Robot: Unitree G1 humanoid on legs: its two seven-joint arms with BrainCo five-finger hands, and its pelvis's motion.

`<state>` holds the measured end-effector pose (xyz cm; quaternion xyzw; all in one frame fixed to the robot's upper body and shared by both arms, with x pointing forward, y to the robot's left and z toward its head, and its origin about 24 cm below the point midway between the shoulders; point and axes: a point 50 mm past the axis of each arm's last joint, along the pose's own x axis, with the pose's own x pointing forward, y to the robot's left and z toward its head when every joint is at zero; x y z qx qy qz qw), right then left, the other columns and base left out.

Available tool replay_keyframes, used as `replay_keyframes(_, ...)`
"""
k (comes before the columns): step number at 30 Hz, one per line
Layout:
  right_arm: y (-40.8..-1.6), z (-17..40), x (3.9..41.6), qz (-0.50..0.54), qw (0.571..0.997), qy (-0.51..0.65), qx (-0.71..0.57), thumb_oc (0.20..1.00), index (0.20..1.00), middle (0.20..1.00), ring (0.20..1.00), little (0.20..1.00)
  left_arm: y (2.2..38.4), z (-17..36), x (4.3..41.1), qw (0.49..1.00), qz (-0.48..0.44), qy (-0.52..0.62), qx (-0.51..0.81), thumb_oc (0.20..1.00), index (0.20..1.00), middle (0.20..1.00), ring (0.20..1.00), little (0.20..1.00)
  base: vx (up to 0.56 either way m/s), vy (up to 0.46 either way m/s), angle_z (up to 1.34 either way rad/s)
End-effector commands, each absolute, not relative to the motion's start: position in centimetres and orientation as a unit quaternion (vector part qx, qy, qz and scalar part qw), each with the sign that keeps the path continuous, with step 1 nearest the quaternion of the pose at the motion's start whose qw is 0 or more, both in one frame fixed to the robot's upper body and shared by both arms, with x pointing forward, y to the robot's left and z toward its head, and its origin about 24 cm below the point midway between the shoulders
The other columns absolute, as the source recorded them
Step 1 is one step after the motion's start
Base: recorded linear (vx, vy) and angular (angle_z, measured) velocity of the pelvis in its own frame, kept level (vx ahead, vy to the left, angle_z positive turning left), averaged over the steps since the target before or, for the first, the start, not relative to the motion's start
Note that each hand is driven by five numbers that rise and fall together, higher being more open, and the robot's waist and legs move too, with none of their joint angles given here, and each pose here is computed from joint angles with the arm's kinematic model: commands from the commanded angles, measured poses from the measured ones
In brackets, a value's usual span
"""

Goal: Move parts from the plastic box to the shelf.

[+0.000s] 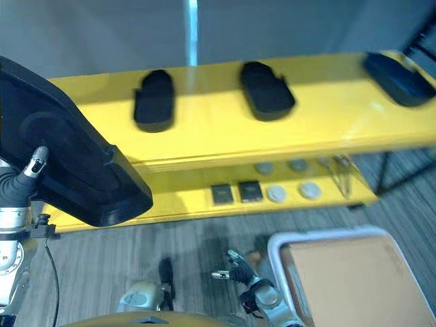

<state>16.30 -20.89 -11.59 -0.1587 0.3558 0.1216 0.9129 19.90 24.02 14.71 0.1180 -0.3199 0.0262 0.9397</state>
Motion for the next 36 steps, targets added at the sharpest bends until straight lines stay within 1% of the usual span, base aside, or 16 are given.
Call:
replay_keyframes(1, -22.1, -13.2, 15.3, 0.058, 0.897, 0.431, -0.074, 1.000, 1.000, 1.000, 1.000, 1.000, 23.1, 17.0, 20.6, 0.913, -0.037, -0.384, 0.132, 0.200, 0.200, 0.200, 0.200, 0.200, 0.08, 0.234, 0.31)
replay_keyframes(4, -23.2, -14.1, 13.7, 0.035, 0.876, 0.479, -0.049, 1.000, 1.000, 1.000, 1.000, 1.000, 23.0, 17.4, 20.9, 0.912, -0.058, -0.385, 0.131, 0.200, 0.200, 0.200, 0.200, 0.200, 0.07, 0.204, -0.21)
replay_keyframes(5, -23.6, -14.6, 13.0, 0.041, 0.856, 0.511, -0.065, 1.000, 1.000, 1.000, 1.000, 1.000, 22.7, 18.1, 21.3, 0.910, -0.083, -0.386, 0.130, 0.200, 0.200, 0.200, 0.200, 0.200, 0.12, 0.304, -0.07)
replay_keyframes(6, -24.0, -15.1, 11.6, 0.031, 0.832, 0.551, -0.048, 1.000, 1.000, 1.000, 1.000, 1.000, 22.1, 18.7, 22.1, 0.907, -0.113, -0.383, 0.134, 0.200, 0.200, 0.200, 0.200, 0.200, 0.11, 0.275, 0.07)
replay_keyframes(8, -24.1, -15.2, 11.3, 0.024, 0.829, 0.558, -0.038, 1.000, 1.000, 1.000, 1.000, 1.000, 21.8, 18.9, 22.4, 0.905, -0.124, -0.384, 0.135, 0.200, 0.200, 0.200, 0.200, 0.200, 0.10, 0.233, 0.33)
replay_keyframes(11, -24.8, -15.2, 11.1, -0.026, 0.816, 0.578, 0.009, 1.000, 1.000, 1.000, 1.000, 1.000, 19.7, 20.0, 23.7, 0.900, -0.167, -0.378, 0.137, 0.200, 0.200, 0.200, 0.200, 0.200, 0.12, 0.249, 0.20)
replay_keyframes(15, -25.2, -15.4, 10.2, -0.033, 0.799, 0.600, 0.042, 1.000, 1.000, 1.000, 1.000, 1.000, 18.0, 20.5, 24.6, 0.895, -0.207, -0.377, 0.120, 0.200, 0.200, 0.200, 0.200, 0.200, 0.01, -0.021, 0.80)
replay_keyframes(19, -24.7, -15.6, 9.4, -0.011, 0.785, 0.616, 0.060, 1.000, 1.000, 1.000, 1.000, 1.000, 17.9, 20.4, 24.7, 0.898, -0.215, -0.374, 0.084, 0.200, 0.200, 0.200, 0.200, 0.200, 0.09, -0.114, 1.52)
replay_keyframes(21, -24.9, -15.8, 8.5, 0.009, 0.760, 0.650, 0.027, 1.000, 1.000, 1.000, 1.000, 1.000, 17.8, 19.7, 24.8, 0.909, -0.211, -0.356, 0.046, 0.200, 0.200, 0.200, 0.200, 0.200, 0.05, 0.029, 0.90)
replay_keyframes(22, -25.8, -15.8, 7.5, -0.007, 0.743, 0.669, -0.003, 1.000, 1.000, 1.000, 1.000, 1.000, 17.5, 19.0, 24.9, 0.912, -0.224, -0.342, 0.035, 0.200, 0.200, 0.200, 0.200, 0.200, 0.10, 0.199, -0.15)
replay_keyframes(24, -26.7, -15.6, 7.0, -0.084, 0.734, 0.672, 0.052, 1.000, 1.000, 1.000, 1.000, 1.000, 17.3, 18.0, 24.8, 0.918, -0.227, -0.323, 0.040, 0.200, 0.200, 0.200, 0.200, 0.200, 0.15, 0.361, -0.33)
replay_keyframes(25, -27.2, -15.4, 7.1, -0.101, 0.725, 0.678, 0.067, 1.000, 1.000, 1.000, 1.000, 1.000, 17.6, 17.7, 24.6, 0.923, -0.221, -0.313, 0.034, 0.200, 0.200, 0.200, 0.200, 0.200, 0.20, 0.532, -0.06)
replay_keyframes(26, -28.0, -15.1, 6.8, -0.094, 0.715, 0.691, 0.041, 1.000, 1.000, 1.000, 1.000, 1.000, 18.0, 17.5, 24.5, 0.928, -0.210, -0.306, 0.031, 0.200, 0.200, 0.200, 0.200, 0.200, 0.19, 0.485, -0.15)
replay_keyframes(31, -29.2, -14.8, 5.8, -0.094, 0.698, 0.710, 0.005, 1.000, 1.000, 1.000, 1.000, 1.000, 19.1, 16.6, 24.6, 0.938, -0.183, -0.289, 0.054, 0.200, 0.200, 0.200, 0.200, 0.200, 0.14, 0.461, -0.85)
replay_keyframes(35, -28.4, -15.2, 5.8, -0.103, 0.705, 0.702, 0.011, 1.000, 1.000, 1.000, 1.000, 1.000, 19.0, 17.0, 25.3, 0.936, -0.202, -0.281, 0.069, 0.200, 0.200, 0.200, 0.200, 0.200, 0.09, 0.513, -0.42)
replay_keyframes(36, -28.1, -15.3, 5.9, -0.125, 0.708, 0.695, 0.015, 1.000, 1.000, 1.000, 1.000, 1.000, 18.7, 17.4, 25.7, 0.934, -0.210, -0.278, 0.078, 0.200, 0.200, 0.200, 0.200, 0.200, 0.08, 0.411, -0.32)
